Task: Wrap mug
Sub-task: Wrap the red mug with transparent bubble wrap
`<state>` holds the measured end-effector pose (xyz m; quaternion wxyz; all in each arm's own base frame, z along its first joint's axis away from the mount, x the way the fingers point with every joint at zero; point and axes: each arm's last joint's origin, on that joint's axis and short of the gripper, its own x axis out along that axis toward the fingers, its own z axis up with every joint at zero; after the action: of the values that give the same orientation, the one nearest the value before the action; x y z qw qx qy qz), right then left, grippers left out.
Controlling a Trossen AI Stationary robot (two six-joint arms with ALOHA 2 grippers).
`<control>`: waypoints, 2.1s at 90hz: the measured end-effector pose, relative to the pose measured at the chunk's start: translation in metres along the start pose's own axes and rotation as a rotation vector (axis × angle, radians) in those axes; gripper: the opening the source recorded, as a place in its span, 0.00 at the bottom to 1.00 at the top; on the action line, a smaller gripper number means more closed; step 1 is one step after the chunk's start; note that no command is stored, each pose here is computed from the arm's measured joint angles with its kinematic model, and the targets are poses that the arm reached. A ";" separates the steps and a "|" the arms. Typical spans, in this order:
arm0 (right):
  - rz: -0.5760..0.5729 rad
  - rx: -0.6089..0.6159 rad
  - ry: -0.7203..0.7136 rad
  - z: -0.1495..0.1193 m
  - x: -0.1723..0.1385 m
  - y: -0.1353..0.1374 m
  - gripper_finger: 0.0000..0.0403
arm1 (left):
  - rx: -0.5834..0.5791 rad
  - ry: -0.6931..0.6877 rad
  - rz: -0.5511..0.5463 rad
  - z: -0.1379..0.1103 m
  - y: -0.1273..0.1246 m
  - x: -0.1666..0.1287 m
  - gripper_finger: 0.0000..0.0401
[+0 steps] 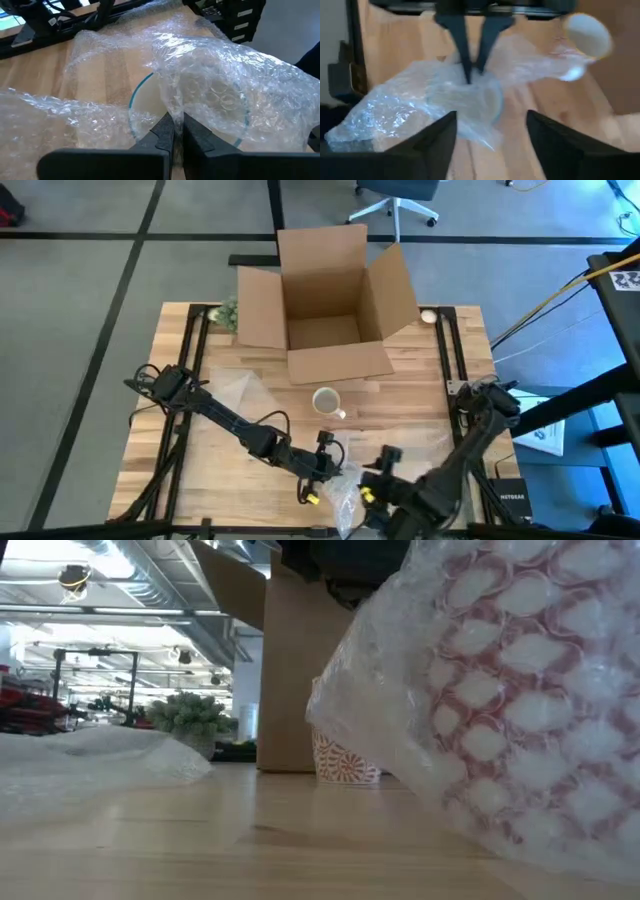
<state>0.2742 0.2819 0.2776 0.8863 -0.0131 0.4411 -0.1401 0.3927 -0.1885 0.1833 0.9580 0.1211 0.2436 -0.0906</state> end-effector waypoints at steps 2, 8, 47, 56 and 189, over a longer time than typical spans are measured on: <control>0.014 0.000 -0.013 0.004 0.001 0.000 0.39 | 0.001 -0.001 -0.002 0.000 -0.001 0.000 0.00; 0.043 -0.020 -0.019 0.013 0.006 -0.002 0.22 | 0.002 -0.001 -0.001 0.000 -0.002 0.000 0.00; 0.181 0.015 0.133 0.002 0.077 -0.010 0.01 | 0.016 0.009 -0.002 -0.002 -0.005 -0.001 0.00; 0.185 0.038 0.152 -0.010 0.088 -0.009 0.00 | 0.014 0.001 -0.004 -0.001 -0.006 -0.001 0.00; 0.191 0.013 0.158 -0.018 0.099 -0.010 0.00 | -0.217 -0.110 -0.006 0.011 0.019 -0.025 0.00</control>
<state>0.3145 0.2481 0.1913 0.8582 0.0458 0.5079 -0.0587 0.3803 -0.1705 0.2082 0.9771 0.0108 0.1996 -0.0731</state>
